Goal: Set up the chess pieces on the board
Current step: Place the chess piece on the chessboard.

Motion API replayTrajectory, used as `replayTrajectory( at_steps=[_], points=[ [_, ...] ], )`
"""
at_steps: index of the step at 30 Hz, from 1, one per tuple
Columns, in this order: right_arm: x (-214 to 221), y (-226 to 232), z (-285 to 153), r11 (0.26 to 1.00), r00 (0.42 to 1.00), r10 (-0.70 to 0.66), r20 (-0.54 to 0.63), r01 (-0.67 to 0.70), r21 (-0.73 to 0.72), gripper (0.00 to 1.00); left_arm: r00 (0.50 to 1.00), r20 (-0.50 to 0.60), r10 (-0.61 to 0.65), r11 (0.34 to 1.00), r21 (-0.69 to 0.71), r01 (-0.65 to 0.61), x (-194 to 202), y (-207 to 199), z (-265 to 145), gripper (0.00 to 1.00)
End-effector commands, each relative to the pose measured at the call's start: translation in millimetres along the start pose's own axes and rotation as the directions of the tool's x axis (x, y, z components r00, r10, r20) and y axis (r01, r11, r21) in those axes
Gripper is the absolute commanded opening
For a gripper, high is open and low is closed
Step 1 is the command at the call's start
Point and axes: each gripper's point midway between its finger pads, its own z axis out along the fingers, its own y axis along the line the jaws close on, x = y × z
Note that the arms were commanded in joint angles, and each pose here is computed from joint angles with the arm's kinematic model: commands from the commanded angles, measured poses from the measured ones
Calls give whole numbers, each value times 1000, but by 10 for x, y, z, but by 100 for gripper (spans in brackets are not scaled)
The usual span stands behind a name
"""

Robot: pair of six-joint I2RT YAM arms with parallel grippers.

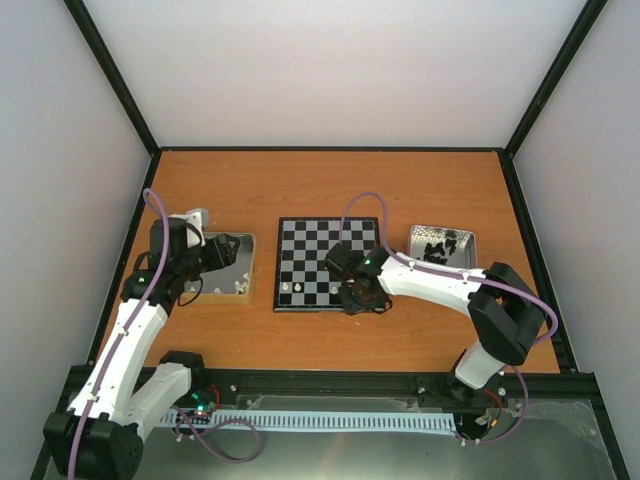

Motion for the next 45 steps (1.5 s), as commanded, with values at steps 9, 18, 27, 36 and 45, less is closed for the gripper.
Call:
replayTrajectory(
  at_steps=[9,18,27,36,45],
  points=[
    [-43,-53,205,1000,999,7,-35,-7,0,6,1000,12,24,1000,-4,-24,-31,3,17,67],
    [-22,-128,241,999,999,26,-47,-25,26,11,1000,1,22,1000,-6,-22,-15,16,48,67],
    [-69,-94,169,999,999,39,-30,-39,4,28,1000,-1,22,1000,-5,-22,-11,15,51,67],
    [-285,-3,-177,996,995,69,73,-64,-69,33,1000,-10,11,1000,-21,-12,-2,45,64,68],
    [-536,-139,-668,981,938,178,297,-148,-122,37,977,-148,-153,935,-342,94,249,655,367,76]
  ],
)
